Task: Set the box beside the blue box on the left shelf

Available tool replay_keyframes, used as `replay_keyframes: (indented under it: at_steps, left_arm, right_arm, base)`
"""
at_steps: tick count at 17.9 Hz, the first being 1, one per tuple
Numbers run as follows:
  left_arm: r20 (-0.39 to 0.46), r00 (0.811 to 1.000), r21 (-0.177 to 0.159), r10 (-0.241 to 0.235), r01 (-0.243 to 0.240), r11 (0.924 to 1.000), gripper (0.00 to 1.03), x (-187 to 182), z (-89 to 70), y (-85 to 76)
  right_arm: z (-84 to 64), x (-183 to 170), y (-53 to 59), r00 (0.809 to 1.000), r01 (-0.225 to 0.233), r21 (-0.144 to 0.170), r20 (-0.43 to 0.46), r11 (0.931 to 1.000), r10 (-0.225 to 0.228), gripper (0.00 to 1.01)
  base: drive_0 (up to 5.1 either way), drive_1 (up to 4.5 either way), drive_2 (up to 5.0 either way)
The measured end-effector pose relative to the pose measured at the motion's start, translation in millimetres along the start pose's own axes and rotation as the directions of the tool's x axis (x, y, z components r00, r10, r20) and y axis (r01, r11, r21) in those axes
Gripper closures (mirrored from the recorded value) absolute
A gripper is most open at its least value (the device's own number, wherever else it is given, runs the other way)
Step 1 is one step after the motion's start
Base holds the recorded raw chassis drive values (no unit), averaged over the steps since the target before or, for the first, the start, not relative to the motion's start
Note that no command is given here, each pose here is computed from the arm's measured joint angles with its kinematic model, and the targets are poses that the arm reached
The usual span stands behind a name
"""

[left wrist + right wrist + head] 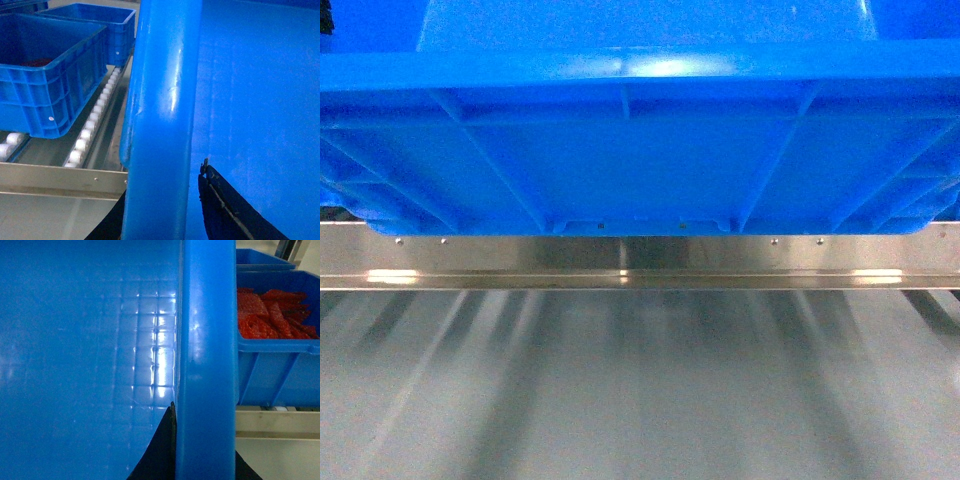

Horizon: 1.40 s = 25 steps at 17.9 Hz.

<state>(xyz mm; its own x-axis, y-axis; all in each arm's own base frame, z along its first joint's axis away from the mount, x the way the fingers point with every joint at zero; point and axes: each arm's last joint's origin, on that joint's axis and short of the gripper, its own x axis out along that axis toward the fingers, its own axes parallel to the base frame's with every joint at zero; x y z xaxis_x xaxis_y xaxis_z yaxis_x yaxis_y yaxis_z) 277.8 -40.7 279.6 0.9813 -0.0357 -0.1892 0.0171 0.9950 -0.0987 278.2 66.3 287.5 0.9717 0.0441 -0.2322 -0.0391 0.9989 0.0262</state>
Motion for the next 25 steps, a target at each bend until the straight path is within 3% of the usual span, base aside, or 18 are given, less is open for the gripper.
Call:
replay_keyframes:
  at_steps: [16,25]
  left_arm:
    - [0.000,1.000,0.000,0.000,0.000,1.0000,0.73,0.0,0.0,0.0]
    - [-0.001,1.000,0.000,0.000,0.000,1.0000,0.73,0.2,-0.2,0.0]
  right_arm:
    - [0.2,-0.2,0.1,1.000,0.000,0.001,0.000,1.0000,0.000,0.94]
    - [-0.3,0.6,0.2,1.000,0.000,0.001,-0.001,1.0000,0.000,0.94]
  base:
    - [0.1,4.35,-4.2]
    - [0.0,0.00,0.0]
